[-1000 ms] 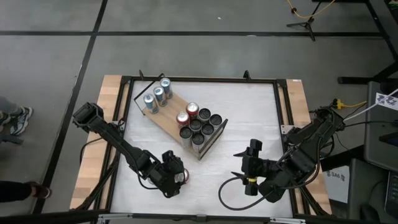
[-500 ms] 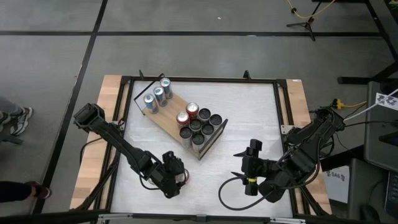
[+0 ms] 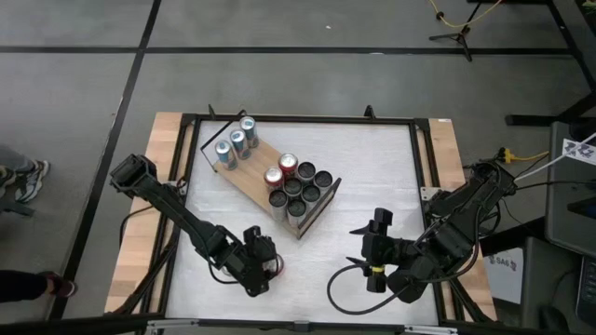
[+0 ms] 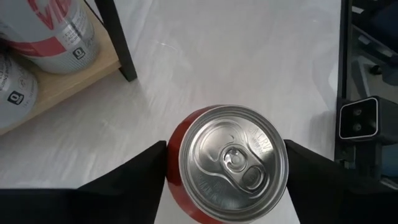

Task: Place canned beverage on shelf
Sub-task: Put the red soda can on the shelf aligned with the other red soda cans

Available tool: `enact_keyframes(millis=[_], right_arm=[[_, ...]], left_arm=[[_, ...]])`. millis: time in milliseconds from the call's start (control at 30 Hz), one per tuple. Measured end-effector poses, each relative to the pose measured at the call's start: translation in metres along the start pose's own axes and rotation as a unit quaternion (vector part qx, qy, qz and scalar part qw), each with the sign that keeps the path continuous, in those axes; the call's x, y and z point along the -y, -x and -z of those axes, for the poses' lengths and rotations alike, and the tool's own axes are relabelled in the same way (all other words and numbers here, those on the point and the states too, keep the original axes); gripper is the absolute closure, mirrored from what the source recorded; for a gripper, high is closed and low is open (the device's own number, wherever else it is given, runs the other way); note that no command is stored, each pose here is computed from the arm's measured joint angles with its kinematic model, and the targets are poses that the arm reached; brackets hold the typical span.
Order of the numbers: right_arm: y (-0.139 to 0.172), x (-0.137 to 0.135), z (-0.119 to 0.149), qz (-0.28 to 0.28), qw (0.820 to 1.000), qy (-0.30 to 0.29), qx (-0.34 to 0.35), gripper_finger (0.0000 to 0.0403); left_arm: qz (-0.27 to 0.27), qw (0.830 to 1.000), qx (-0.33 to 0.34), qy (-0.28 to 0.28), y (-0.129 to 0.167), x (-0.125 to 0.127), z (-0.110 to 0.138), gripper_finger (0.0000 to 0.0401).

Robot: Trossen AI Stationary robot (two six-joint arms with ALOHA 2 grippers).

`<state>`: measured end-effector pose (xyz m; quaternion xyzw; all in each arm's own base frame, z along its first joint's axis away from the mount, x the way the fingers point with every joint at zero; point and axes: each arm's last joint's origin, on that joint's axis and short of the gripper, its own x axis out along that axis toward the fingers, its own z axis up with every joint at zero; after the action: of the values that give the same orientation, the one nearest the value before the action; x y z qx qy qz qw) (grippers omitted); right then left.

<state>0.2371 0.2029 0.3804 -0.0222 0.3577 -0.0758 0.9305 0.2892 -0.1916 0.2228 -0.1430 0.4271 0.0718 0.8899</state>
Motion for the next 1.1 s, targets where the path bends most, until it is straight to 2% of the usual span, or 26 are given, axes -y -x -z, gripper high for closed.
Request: enact_keyframes(millis=[167,400,767,1100], right_arm=[[0.000,0.000,0.000,0.000,1.000,0.000,0.000,0.0123],[0.000,0.000,0.000,0.000,1.000,0.000,0.000,0.0123],[0.000,0.000,0.000,0.000,1.000,0.000,0.000,0.0123],[0.000,0.000,0.000,0.000,1.000,0.000,0.000,0.0123]], left_arm=[[0.003,1.000,0.000,-0.031,0.000,0.000,0.000,0.0134],[0.012,0.994,-0.004,-0.111,0.000,0.000,-0.001,0.0129],[0.115,0.982,-0.031,-0.147,-0.008,-0.005,-0.018,0.0128],[0.150,0.960,-0.022,-0.234,-0.010,-0.008,-0.026,0.0128]])
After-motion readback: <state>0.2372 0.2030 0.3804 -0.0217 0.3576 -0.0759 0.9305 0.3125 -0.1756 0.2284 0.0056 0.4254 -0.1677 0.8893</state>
